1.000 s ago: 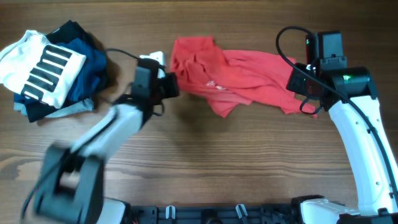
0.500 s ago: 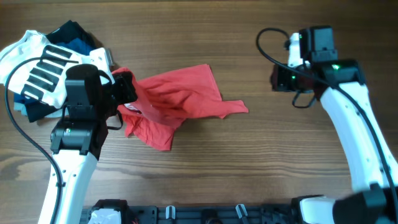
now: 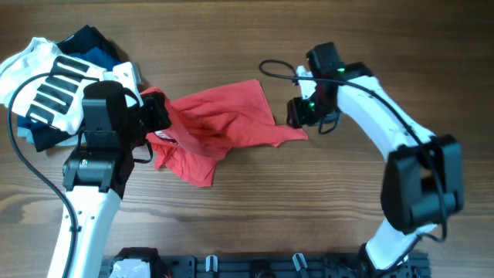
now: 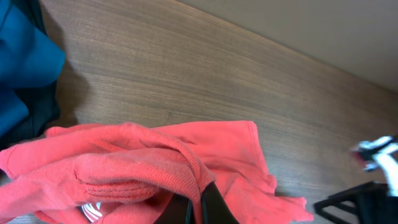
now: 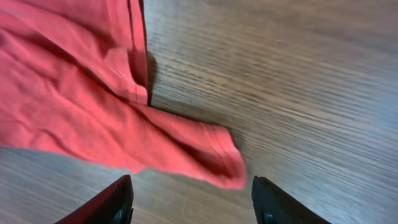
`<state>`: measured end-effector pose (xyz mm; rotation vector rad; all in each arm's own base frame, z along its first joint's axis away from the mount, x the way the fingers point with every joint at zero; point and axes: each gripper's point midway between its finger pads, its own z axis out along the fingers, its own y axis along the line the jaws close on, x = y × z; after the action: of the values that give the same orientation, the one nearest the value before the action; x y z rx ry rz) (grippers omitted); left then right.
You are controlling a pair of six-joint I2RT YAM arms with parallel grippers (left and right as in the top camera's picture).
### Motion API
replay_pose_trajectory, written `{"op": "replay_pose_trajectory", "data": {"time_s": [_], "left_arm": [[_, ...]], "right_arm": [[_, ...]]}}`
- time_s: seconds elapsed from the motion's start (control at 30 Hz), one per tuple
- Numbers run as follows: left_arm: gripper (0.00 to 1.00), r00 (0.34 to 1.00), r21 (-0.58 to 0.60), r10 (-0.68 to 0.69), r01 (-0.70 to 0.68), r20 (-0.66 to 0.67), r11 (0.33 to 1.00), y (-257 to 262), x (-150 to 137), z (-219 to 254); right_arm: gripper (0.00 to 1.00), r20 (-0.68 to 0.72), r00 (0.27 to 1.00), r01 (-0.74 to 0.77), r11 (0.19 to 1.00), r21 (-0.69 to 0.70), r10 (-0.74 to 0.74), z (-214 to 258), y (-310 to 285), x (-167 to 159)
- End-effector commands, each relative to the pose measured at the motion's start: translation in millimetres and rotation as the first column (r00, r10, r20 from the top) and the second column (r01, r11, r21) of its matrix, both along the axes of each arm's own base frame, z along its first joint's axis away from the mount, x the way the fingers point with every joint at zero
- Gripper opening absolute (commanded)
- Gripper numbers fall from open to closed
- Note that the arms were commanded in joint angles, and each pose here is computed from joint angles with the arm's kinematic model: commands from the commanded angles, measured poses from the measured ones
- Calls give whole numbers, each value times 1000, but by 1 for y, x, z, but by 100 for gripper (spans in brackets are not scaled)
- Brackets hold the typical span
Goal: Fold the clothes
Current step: 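Grasp the T-shirt's right side with the right gripper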
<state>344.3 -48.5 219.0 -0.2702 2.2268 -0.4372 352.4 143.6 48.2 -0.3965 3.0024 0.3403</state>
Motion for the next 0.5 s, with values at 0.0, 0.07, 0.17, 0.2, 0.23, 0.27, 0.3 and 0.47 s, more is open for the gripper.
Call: {"op": "replay_pose_trajectory", "data": {"time_s": [0.0, 0.07, 0.17, 0.2, 0.23, 0.27, 0.3, 0.47], "left_arm": [[4, 1000, 17, -9, 9, 24, 1000, 2, 2, 8], [4, 1000, 17, -9, 9, 25, 1000, 2, 2, 8], [4, 1000, 17, -9, 9, 25, 1000, 2, 2, 8], [4, 1000, 17, -9, 9, 25, 1000, 2, 2, 8], [4, 1000, 17, -9, 9, 25, 1000, 2, 2, 8], [4, 1000, 17, -9, 9, 25, 1000, 2, 2, 8], [4, 1000, 17, -9, 9, 25, 1000, 2, 2, 8], [4, 1000, 17, -9, 9, 25, 1000, 2, 2, 8]], "right_arm": [[62, -59, 998, -38, 998, -53, 35, -29, 2, -6], [63, -84, 995, -49, 997, -60, 44, -38, 4, -10], [64, -101, 994, -60, 994, -86, 51, -47, 4, -14], [64, -101, 993, -63, 994, -90, 54, -49, 5, -15], [64, -102, 993, -69, 993, -93, 60, -51, 6, -17], [64, -104, 993, -72, 993, -93, 63, -53, 6, -19], [63, -107, 992, -75, 993, -95, 65, -55, 7, -21], [4, -104, 994, 13, 986, -165, -30, -59, -6, -21]]}}
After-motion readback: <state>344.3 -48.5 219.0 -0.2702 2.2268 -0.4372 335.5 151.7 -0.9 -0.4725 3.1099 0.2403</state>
